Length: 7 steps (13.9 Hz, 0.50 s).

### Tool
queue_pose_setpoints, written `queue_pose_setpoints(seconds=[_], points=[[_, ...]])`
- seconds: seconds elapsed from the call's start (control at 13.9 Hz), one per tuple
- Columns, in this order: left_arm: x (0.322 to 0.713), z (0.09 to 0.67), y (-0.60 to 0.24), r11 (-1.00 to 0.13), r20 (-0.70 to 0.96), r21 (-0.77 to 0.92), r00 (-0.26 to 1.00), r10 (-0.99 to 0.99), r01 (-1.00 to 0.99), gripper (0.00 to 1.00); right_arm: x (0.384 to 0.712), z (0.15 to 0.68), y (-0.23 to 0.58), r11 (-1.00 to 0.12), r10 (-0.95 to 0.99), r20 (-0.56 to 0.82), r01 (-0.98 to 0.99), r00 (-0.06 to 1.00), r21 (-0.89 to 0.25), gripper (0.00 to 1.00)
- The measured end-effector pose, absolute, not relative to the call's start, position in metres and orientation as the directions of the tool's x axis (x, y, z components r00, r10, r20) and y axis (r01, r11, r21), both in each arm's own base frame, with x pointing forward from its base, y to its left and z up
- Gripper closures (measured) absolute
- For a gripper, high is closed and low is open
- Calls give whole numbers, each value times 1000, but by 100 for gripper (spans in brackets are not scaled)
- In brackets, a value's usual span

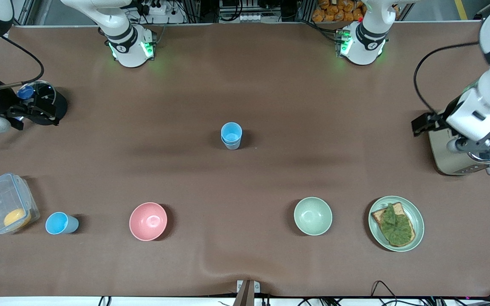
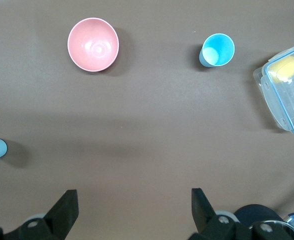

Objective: Stack blue cups with both arms

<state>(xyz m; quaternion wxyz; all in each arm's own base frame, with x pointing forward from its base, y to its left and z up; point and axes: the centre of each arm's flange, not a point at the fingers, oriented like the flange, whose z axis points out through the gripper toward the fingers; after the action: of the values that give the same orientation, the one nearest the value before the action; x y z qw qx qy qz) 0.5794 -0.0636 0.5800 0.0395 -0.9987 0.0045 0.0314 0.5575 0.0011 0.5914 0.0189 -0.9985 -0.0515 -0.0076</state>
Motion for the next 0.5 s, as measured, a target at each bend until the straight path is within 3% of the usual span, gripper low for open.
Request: queue_pose_setpoints(seconds=[0.5], points=[[565, 610, -35, -996, -65, -10, 994, -87, -88, 0, 557, 592, 1, -994, 102, 14, 102, 995, -37, 0]])
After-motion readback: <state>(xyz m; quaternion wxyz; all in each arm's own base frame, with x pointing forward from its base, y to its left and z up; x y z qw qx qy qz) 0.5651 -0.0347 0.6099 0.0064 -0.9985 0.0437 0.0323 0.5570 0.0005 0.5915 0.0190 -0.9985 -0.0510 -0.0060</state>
